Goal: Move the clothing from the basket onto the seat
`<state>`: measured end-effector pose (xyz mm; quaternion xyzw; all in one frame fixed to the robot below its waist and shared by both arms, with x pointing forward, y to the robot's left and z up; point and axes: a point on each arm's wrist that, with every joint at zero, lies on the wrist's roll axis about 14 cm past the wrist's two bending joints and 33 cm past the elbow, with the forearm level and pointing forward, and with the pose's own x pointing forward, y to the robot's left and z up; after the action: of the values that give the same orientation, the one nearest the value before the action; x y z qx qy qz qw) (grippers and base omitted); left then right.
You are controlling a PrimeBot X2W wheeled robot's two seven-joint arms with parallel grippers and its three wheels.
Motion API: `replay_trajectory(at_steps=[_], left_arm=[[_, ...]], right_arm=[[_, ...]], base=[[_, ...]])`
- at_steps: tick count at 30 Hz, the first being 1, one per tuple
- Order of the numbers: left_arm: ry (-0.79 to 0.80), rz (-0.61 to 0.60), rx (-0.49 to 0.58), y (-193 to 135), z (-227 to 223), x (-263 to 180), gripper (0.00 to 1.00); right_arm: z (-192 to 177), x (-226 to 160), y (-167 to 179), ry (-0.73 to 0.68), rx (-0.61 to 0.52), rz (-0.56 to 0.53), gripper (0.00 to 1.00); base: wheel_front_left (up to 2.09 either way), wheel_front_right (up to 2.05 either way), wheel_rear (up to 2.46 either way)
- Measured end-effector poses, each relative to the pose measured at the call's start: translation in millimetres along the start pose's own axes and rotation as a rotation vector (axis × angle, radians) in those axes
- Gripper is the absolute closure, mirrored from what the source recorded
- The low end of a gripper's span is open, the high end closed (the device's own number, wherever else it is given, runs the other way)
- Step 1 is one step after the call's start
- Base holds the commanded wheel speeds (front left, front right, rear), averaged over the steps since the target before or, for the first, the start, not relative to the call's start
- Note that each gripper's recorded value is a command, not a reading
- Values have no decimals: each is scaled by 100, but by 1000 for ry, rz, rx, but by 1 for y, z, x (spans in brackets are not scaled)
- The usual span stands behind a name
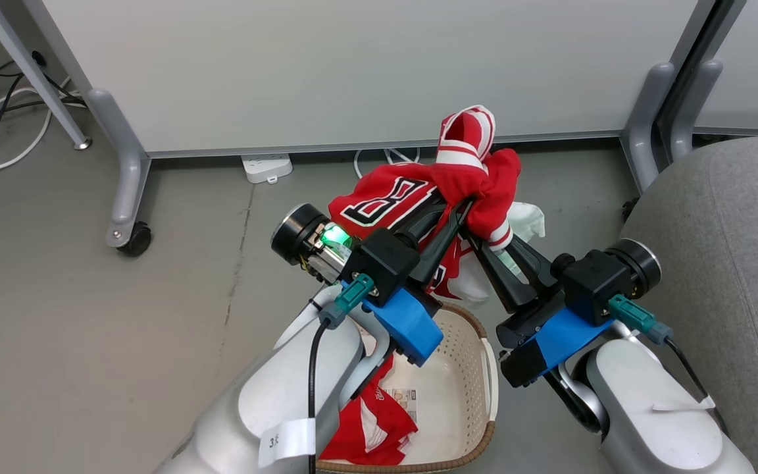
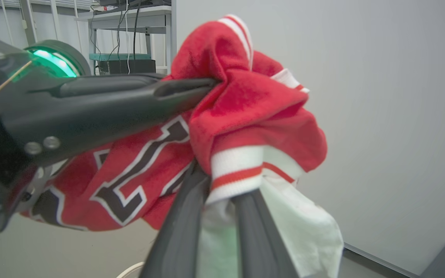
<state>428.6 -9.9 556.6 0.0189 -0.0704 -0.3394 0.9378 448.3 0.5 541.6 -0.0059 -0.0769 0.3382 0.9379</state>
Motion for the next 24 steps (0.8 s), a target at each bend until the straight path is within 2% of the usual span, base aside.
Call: replay_trajectory(at_steps=[17, 18, 19, 24], left_arm=[[1, -4, 2, -1, 0, 2, 100], [1, -1, 2, -1, 0, 2, 64], [0, 4, 2, 0, 0, 2, 0], [-7, 9, 8, 1, 1, 3, 0]], right_arm=[[0, -3, -5, 2, -2, -15, 100], [0, -3, -5, 2, -1, -16, 100], [0, -3, -6, 2, -1, -17, 100], [1, -4, -14, -5, 3, -44, 100]], base=[[0, 0, 0], [0, 0, 0], [0, 0, 0], [0, 0, 0]])
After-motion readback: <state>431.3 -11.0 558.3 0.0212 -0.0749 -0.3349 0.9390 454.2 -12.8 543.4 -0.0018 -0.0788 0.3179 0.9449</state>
